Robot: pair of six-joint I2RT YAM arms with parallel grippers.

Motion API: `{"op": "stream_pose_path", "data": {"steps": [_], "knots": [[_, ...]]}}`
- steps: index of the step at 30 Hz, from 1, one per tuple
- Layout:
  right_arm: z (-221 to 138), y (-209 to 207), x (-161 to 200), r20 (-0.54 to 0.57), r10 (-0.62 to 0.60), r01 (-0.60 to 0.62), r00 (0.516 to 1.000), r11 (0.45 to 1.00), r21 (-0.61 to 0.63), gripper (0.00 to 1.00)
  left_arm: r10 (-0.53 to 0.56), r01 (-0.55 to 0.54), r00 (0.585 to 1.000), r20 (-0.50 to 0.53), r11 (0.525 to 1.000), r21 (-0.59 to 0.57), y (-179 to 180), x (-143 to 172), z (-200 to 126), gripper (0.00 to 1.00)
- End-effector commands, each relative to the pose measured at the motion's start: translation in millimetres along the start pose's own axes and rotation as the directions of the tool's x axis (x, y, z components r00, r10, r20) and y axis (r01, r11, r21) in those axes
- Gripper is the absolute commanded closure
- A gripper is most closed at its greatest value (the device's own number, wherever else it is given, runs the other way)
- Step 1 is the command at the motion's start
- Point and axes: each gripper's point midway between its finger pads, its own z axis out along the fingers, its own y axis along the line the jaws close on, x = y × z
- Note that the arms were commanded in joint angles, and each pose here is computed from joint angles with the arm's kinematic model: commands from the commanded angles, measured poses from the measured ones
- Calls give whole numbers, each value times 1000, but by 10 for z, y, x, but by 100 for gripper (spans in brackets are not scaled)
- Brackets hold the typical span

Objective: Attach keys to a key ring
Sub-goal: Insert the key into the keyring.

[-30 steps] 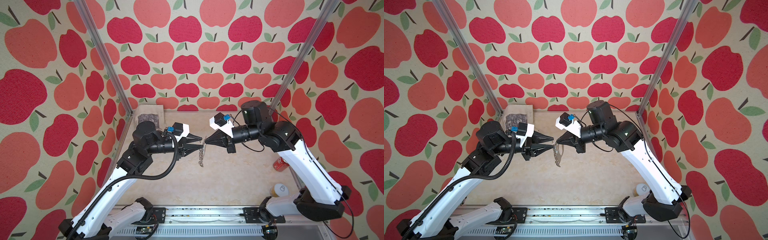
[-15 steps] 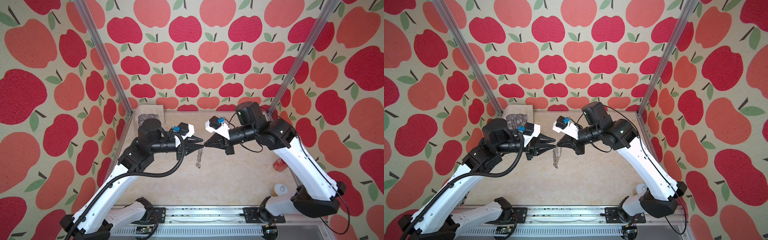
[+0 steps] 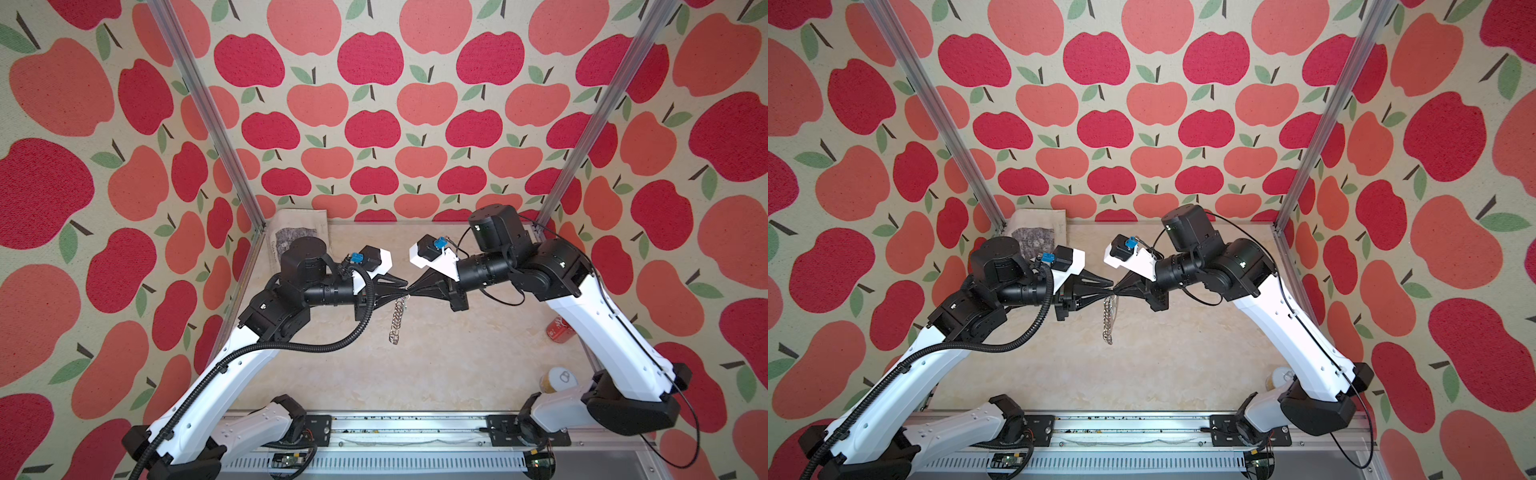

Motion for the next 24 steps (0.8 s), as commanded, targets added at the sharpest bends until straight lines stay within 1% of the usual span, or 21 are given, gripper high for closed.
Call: {"op": "stream_pose_path", "data": {"steps": [1,8,24], "knots": [[-85,85,-110,32,-47,47,998,999,-5,100,31,-31,1000,3,999,10,-31,-70,-9,80],[-104,93,-123,38,-56,56,998,998,0,100,28,-27,1000,-5,1000,13,-31,-50,1,89],[-141,113,-137,51,-70,70,996,998,9,100,6,-5,1000,-24,1000,23,-43,12,24,90]]}}
